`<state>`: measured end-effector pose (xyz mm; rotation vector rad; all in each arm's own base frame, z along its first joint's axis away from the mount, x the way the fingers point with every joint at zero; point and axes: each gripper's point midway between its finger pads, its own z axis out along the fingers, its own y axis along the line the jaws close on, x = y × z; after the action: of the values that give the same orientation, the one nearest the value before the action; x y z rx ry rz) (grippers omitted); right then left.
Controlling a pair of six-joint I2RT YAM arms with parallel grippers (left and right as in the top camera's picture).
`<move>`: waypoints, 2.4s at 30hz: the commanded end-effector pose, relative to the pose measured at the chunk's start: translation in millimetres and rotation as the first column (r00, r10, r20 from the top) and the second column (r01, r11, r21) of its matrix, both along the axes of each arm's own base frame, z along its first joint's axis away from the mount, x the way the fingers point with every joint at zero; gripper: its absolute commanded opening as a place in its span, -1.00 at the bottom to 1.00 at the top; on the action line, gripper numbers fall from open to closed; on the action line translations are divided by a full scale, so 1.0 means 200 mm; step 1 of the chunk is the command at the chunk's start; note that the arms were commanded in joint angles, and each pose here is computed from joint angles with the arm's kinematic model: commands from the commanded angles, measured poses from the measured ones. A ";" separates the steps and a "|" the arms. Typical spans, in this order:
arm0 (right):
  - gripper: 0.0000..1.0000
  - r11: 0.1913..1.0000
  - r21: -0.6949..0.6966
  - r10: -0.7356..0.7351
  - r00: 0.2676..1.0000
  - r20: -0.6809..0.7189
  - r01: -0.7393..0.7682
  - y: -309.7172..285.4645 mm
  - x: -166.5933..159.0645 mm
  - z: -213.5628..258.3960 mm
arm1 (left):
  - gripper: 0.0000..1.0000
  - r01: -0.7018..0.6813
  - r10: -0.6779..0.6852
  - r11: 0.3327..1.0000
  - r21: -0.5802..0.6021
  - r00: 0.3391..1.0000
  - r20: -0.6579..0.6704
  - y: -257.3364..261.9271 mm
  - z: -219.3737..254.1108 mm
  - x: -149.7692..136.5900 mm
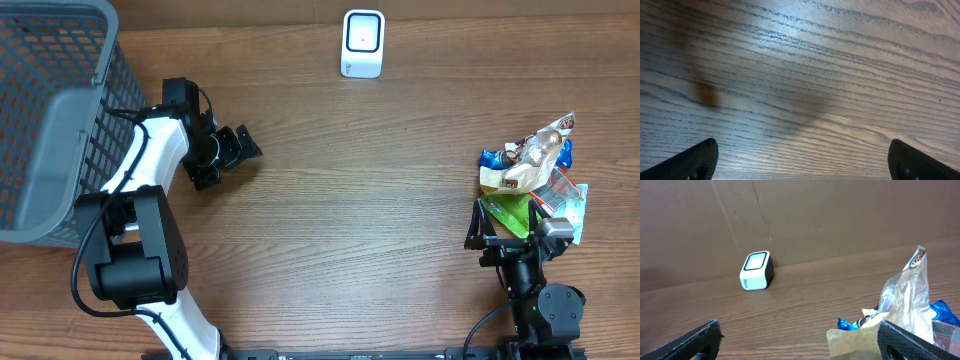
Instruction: Scan the item barcode
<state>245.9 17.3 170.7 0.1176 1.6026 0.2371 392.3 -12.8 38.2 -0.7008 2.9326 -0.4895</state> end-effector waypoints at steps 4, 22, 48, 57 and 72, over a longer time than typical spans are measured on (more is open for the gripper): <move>1.00 1.000 -0.006 -0.002 1.000 0.009 0.002 0.00 0.00 0.00 | 1.00 0.005 -0.005 1.000 0.004 1.000 0.014 0.00 0.02 0.02; 1.00 1.000 -0.006 -0.002 1.000 0.009 0.002 0.00 0.00 0.00 | 0.99 -0.085 -0.086 0.950 0.299 0.853 0.515 0.01 0.99 -0.02; 1.00 1.000 -0.006 -0.002 1.000 0.009 0.002 0.00 0.00 0.00 | 0.99 -0.184 -0.630 0.757 0.627 0.050 0.775 -0.05 1.02 -0.61; 1.00 1.000 -0.006 -0.002 1.000 0.009 0.002 0.00 0.00 0.00 | 0.99 -0.289 -0.623 0.745 0.602 0.023 0.782 0.00 0.83 -0.71; 1.00 1.000 -0.006 -0.002 1.000 0.009 0.002 0.00 0.00 0.00 | 1.00 -0.224 -0.627 0.717 0.660 0.205 0.752 0.05 0.59 -0.73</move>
<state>245.9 17.2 170.8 0.1185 1.6021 0.2368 246.4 -4.6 156.2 0.2059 1.6408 0.1410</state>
